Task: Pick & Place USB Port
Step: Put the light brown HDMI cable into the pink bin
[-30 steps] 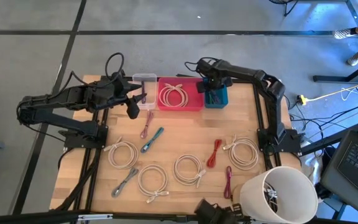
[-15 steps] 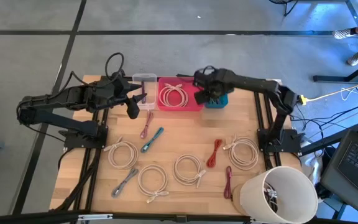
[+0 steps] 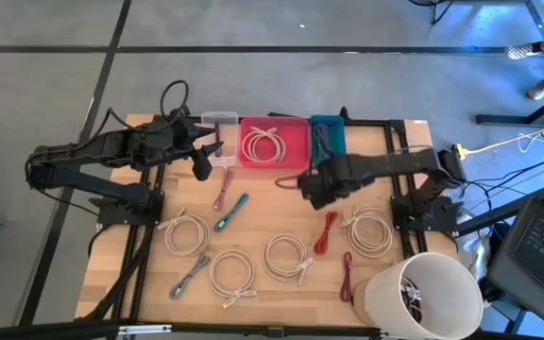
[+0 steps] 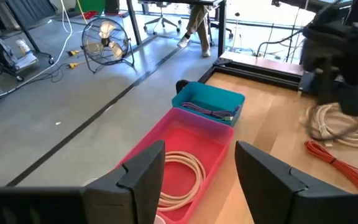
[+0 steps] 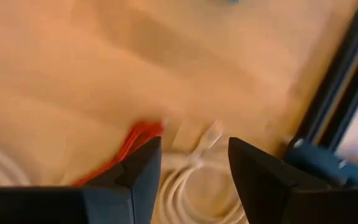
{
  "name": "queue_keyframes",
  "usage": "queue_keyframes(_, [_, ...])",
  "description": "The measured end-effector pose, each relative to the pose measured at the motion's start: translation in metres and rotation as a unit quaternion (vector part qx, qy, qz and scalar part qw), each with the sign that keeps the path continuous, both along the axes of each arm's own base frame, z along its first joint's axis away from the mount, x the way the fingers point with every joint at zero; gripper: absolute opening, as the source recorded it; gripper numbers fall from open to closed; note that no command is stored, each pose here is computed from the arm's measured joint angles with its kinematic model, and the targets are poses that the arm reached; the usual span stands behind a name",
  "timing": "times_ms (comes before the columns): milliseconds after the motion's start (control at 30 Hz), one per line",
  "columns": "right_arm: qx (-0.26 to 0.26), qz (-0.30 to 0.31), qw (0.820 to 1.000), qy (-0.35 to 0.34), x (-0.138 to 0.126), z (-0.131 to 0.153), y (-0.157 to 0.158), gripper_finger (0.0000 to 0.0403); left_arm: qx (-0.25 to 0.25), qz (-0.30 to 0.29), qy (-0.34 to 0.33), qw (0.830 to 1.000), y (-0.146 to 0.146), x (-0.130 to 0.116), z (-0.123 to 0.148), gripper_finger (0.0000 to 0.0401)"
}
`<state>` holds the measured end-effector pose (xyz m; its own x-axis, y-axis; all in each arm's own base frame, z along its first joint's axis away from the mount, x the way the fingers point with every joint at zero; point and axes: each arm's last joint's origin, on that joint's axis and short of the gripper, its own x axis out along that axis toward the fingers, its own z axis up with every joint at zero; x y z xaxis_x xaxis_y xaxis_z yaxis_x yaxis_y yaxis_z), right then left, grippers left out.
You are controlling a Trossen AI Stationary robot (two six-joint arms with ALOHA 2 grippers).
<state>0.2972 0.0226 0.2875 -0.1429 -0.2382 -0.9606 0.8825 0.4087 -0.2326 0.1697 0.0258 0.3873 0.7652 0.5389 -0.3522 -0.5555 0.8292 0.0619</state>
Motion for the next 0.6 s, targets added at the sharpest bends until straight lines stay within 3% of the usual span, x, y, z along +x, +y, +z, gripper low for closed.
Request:
queue_keyframes(167, [0.035,-0.005,0.999,-0.002,-0.006,-0.003,0.037,0.0188,0.000,0.000,0.000,1.000,0.000,0.000,0.000,0.0189])
queue_keyframes(300, [0.074,-0.029,0.997,0.018,-0.027,-0.013,0.068,0.0188,0.003,-0.002,0.002,1.000,0.000,0.000,0.000,0.0189])
queue_keyframes(433, [0.116,-0.049,0.992,0.016,-0.050,-0.035,0.095,0.0188,0.010,-0.005,0.007,1.000,0.000,0.000,0.000,0.0189])
queue_keyframes(600, [0.149,-0.069,0.986,-0.030,-0.069,-0.069,0.101,0.0188,0.010,-0.005,0.005,1.000,0.000,0.000,0.000,0.0189])
